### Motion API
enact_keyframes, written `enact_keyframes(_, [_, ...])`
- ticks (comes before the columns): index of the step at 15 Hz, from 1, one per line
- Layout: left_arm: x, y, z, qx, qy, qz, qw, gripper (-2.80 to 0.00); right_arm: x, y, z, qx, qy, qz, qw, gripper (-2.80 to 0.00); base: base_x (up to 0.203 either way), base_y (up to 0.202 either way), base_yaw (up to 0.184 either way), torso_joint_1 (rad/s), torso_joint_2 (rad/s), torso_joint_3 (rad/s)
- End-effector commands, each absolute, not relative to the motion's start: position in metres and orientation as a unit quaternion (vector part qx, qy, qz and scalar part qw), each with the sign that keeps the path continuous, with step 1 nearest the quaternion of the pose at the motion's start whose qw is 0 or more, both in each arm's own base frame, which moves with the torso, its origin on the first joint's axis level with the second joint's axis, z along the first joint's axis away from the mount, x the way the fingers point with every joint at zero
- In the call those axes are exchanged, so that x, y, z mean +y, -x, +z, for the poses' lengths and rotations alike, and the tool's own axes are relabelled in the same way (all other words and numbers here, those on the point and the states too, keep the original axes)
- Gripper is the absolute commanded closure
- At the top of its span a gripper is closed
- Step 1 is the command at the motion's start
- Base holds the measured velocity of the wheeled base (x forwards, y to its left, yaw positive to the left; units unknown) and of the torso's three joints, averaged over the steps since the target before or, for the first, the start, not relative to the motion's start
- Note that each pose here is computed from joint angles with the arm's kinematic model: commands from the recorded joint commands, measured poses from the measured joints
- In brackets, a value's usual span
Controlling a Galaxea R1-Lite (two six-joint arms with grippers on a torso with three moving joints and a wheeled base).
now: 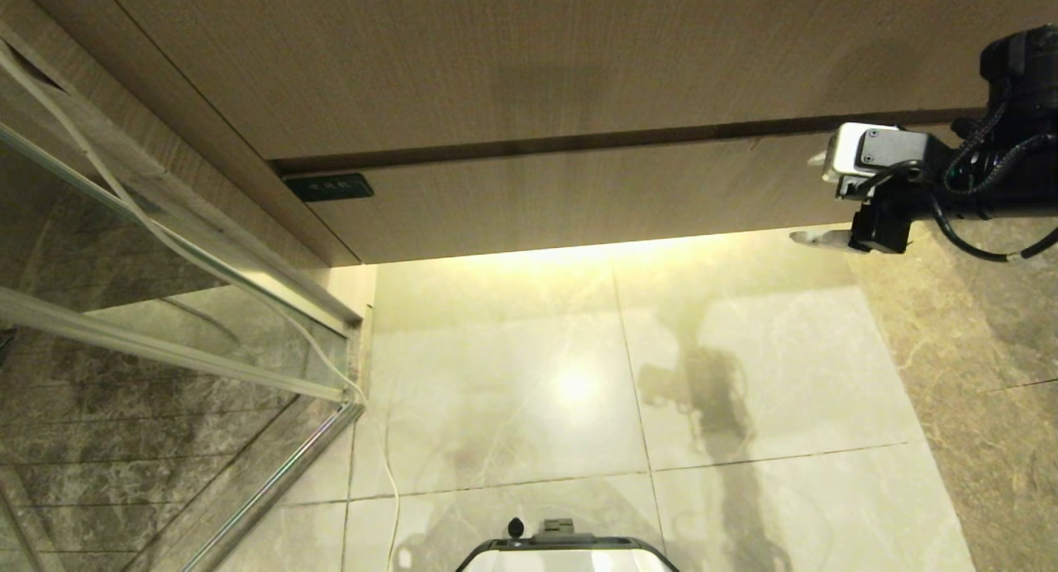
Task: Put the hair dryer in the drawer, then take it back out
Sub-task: Pull open the drawer
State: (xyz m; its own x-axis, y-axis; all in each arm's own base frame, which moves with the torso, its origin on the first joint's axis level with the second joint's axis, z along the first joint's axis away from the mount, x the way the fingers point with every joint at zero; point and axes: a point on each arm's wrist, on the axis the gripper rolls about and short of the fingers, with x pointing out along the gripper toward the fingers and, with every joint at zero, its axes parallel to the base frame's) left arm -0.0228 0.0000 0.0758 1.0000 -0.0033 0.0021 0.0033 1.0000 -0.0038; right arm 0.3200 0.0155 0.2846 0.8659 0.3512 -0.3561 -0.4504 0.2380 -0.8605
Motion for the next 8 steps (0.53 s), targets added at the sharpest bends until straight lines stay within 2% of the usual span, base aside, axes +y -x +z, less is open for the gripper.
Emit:
enact_keyframes(1, [0.000, 0.023, 0.076, -0.001, 0.002, -0.002, 1.000, 0.00, 0.003, -0.347, 0.277, -0.020, 0.620, 0.210, 0.756, -2.80, 0.000, 0.000, 0.000, 0.000, 0.00, 0.000])
enact_keyframes(4, [0.000, 0.023, 0.075, 0.000, 0.002, -0.002, 1.000, 0.00, -0.007, -0.372, 0.260, -0.075, 0.632, 0.223, 0.739, -2.80, 0.000, 0.000, 0.000, 0.000, 0.00, 0.000])
enact_keyframes(8, [0.000, 0.023, 0.075, 0.000, 0.002, -0.002, 1.000, 0.00, -0.011, -0.383, 0.259, -0.079, 0.629, 0.221, 0.741, -2.80, 0.000, 0.000, 0.000, 0.000, 0.00, 0.000])
